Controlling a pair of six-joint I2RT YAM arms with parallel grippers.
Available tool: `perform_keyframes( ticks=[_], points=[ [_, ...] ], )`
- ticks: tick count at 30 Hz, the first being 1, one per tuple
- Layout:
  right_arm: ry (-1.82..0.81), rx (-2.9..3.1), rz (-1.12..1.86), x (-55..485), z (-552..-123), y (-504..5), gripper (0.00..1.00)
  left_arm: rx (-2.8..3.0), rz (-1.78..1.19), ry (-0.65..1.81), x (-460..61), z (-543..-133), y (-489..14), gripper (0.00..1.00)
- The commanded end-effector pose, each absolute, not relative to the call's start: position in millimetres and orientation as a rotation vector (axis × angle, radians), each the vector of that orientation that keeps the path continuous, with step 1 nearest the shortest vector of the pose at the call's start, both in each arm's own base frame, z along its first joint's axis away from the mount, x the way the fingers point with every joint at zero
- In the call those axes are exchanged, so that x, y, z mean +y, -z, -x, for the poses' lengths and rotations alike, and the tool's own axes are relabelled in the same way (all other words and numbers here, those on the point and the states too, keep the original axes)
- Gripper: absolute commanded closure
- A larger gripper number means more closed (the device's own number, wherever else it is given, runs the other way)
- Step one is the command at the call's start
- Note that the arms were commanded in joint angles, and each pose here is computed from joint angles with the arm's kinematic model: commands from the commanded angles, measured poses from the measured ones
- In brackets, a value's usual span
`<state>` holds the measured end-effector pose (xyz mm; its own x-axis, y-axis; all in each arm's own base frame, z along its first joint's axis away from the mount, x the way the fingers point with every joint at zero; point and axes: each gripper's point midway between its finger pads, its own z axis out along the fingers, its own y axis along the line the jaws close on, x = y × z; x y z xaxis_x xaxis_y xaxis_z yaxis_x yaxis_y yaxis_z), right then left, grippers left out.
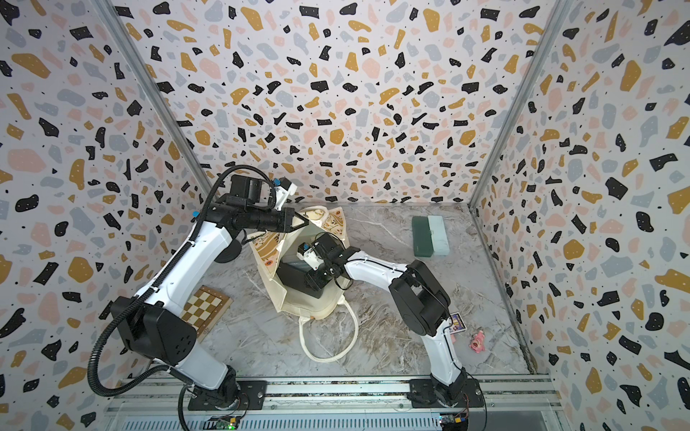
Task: Take out the pencil case from the canvas bag
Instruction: Pick up the pencil case from the canvas bag.
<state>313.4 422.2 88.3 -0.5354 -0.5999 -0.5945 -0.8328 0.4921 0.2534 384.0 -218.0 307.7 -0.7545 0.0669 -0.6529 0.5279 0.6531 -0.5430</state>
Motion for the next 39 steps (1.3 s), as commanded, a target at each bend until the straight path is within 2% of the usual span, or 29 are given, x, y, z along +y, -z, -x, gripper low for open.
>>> perform_keyframes(
  ticks=[1,5,15,19,31,39],
  points=[
    [-0.761,2.279,1.165,419.6,-314.4,-107.9,0.47,2.123,-0.527,1.051,-227.0,-381.3,-349.8,1.00],
    [-0.781,2.286,1.172,421.9,-312.8,-103.0,0.51,2.122,-0.527,1.052,-226.9,-381.2,-350.3,1.00],
    [-0.798,2.311,1.192,428.3,-315.5,-89.5,0.44,2.111,-0.538,1.060,-227.7,-379.2,-353.3,1.00],
    [-0.802,2.320,1.192,429.4,-316.3,-85.8,0.44,2.112,-0.537,1.053,-227.0,-379.3,-352.7,1.00],
    [-0.784,2.282,1.156,424.4,-317.5,-105.4,0.66,2.145,-0.495,0.988,-219.6,-386.4,-346.0,1.00],
    [-0.726,2.272,1.080,409.7,-319.1,-127.7,0.74,2.217,-0.320,0.767,-189.4,-406.0,-333.6,1.00]
  ],
)
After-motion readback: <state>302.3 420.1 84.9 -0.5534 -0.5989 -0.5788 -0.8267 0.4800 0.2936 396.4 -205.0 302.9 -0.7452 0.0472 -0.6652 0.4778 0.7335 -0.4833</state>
